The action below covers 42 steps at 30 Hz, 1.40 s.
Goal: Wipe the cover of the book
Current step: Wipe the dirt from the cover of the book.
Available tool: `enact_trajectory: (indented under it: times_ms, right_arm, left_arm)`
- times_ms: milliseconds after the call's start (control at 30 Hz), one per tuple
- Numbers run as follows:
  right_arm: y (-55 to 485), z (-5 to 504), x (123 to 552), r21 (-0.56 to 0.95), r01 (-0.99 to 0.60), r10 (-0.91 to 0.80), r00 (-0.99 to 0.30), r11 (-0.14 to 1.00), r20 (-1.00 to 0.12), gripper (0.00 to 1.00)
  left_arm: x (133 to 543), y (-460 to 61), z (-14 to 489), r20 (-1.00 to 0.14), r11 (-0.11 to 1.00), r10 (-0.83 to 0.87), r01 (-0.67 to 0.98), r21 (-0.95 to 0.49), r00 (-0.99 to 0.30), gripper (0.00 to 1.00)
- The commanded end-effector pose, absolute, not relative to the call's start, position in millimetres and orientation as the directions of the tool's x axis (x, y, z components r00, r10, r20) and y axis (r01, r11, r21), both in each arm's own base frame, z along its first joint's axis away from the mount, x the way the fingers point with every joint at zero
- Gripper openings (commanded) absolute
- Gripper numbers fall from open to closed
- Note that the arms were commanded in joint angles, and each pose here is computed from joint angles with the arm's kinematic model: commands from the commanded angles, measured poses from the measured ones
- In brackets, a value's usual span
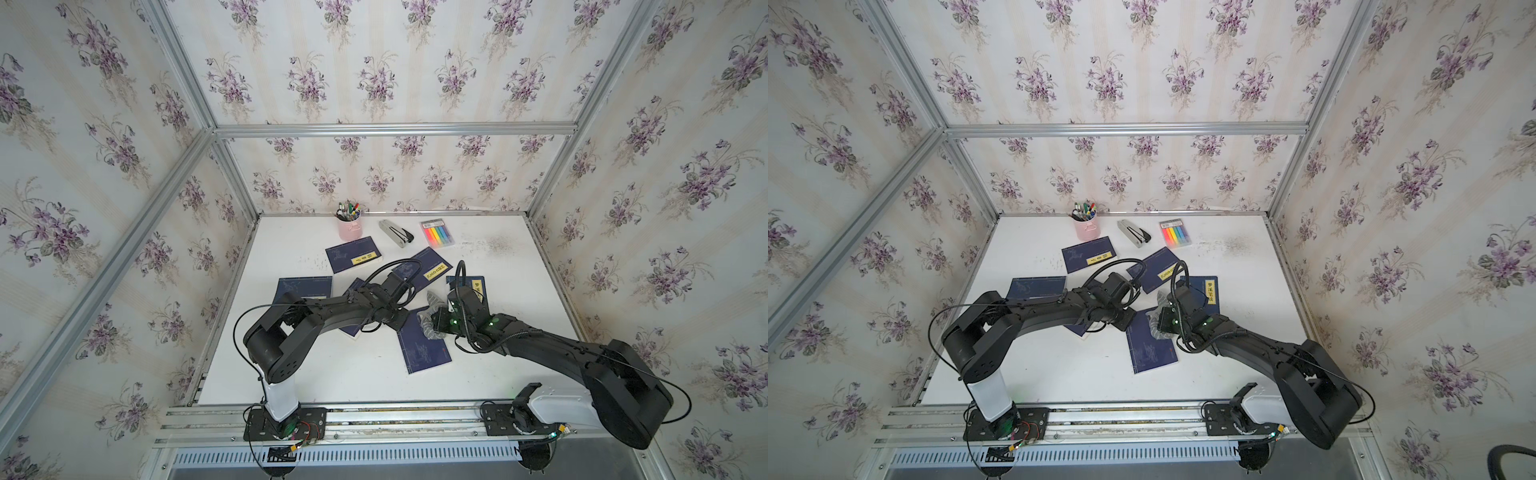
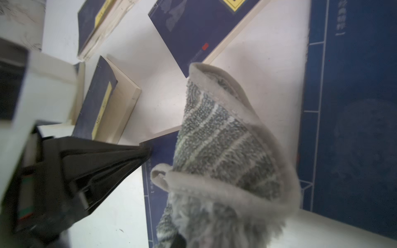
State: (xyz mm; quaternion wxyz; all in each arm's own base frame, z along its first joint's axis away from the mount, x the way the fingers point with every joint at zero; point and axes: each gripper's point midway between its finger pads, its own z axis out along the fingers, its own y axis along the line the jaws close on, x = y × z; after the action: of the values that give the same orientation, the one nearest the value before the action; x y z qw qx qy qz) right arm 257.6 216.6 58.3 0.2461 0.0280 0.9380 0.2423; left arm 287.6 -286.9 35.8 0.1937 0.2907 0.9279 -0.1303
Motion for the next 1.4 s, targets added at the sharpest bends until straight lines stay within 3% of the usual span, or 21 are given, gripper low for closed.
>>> enact_trajectory:
  times_ms: [0,233,467,800,1367]
  right_arm:
    - [229.9,61.6,264.8,0.493,-0.107,0.152,-0.876,0.863,-0.457,0.00]
    - [236.5,58.7,265.2,0.504,-0.125,0.135,-0.884,0.855,-0.447,0.00]
    - [237.3,49.7,263.1,0.498,-0.123,0.121,-0.895,0.858,-0.430,0.00]
    - [229.2,38.6,256.5,0.509,-0.103,0.129,-0.907,0.855,-0.401,0.00]
    - [215.4,42.5,258.7,0.525,-0.076,0.170,-0.899,0.848,-0.404,0.00]
  left_arm:
    - [270.0,-280.0,50.2,-0.407,0.781,0.515,0.608,-0.141,-0.755,0.00]
    - [238.4,-280.7,63.1,-0.417,0.772,0.521,0.620,-0.141,-0.744,0.00]
    - [178.8,-319.7,65.6,-0.443,0.700,0.570,0.691,-0.179,-0.692,0.00]
    - [138.9,-340.7,39.8,-0.455,0.675,0.539,0.686,-0.270,-0.709,0.00]
    - [160.2,-318.0,6.0,-0.419,0.793,0.491,0.591,-0.148,-0.764,0.00]
